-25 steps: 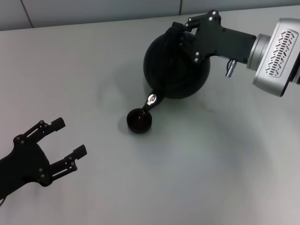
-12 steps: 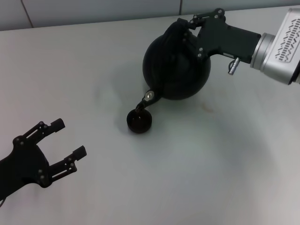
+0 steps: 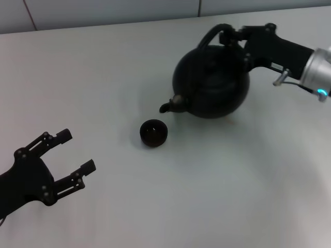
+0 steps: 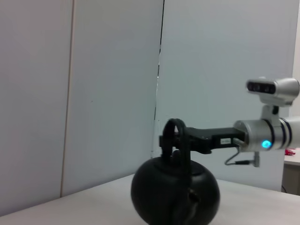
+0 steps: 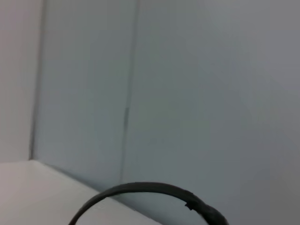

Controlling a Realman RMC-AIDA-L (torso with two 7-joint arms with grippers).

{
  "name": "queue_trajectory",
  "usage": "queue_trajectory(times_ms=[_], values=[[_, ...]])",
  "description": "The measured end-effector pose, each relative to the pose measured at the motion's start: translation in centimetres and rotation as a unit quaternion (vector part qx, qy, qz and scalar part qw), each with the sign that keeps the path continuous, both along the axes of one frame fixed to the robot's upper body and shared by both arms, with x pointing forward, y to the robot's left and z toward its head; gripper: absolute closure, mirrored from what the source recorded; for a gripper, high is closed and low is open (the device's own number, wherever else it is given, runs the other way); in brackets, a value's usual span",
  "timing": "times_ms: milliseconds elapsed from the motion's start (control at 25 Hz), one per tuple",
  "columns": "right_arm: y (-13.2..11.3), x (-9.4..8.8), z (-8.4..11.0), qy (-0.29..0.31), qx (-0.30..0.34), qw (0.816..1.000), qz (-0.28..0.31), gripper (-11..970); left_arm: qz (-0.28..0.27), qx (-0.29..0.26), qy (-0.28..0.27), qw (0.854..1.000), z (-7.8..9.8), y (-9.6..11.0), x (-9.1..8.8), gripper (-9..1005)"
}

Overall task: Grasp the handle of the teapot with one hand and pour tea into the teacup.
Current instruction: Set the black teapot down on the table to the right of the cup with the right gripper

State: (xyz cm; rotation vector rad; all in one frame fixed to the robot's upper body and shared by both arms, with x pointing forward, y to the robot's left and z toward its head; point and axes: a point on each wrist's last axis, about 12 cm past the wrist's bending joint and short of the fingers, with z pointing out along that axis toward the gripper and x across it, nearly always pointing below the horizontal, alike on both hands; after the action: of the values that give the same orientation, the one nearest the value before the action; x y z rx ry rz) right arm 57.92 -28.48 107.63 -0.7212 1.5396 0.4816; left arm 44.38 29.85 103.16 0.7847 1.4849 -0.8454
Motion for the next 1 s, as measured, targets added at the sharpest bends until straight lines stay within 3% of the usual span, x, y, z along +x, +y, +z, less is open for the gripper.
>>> queue_trajectory(times_ms=[80, 160, 320, 1000], values=[[-0.7, -0.9, -0.6, 0.001, 0.020, 1.000, -0.023, 868, -0.001, 0.000, 0.000, 1.000, 0.0, 0.0, 0.0, 146], [-2.3, -3.2, -1.5, -0.019, 0.063, 0.996, -0.067, 868, -0.005, -0.002, -0.003, 1.000, 0.2, -0.1, 0.3, 146], [-3.1, -4.4, -2.0, -0.017, 0.074, 0.994, -0.083, 868, -0.006, -0.002, -0.004, 1.000, 0.3, -0.1, 0.4, 146], [-3.5, -6.1, -4.2, 0.002, 0.055, 0.991, -0.122, 869, -0.009, -0.005, -0.005, 1.000, 0.3, -0.3, 0.6, 146]])
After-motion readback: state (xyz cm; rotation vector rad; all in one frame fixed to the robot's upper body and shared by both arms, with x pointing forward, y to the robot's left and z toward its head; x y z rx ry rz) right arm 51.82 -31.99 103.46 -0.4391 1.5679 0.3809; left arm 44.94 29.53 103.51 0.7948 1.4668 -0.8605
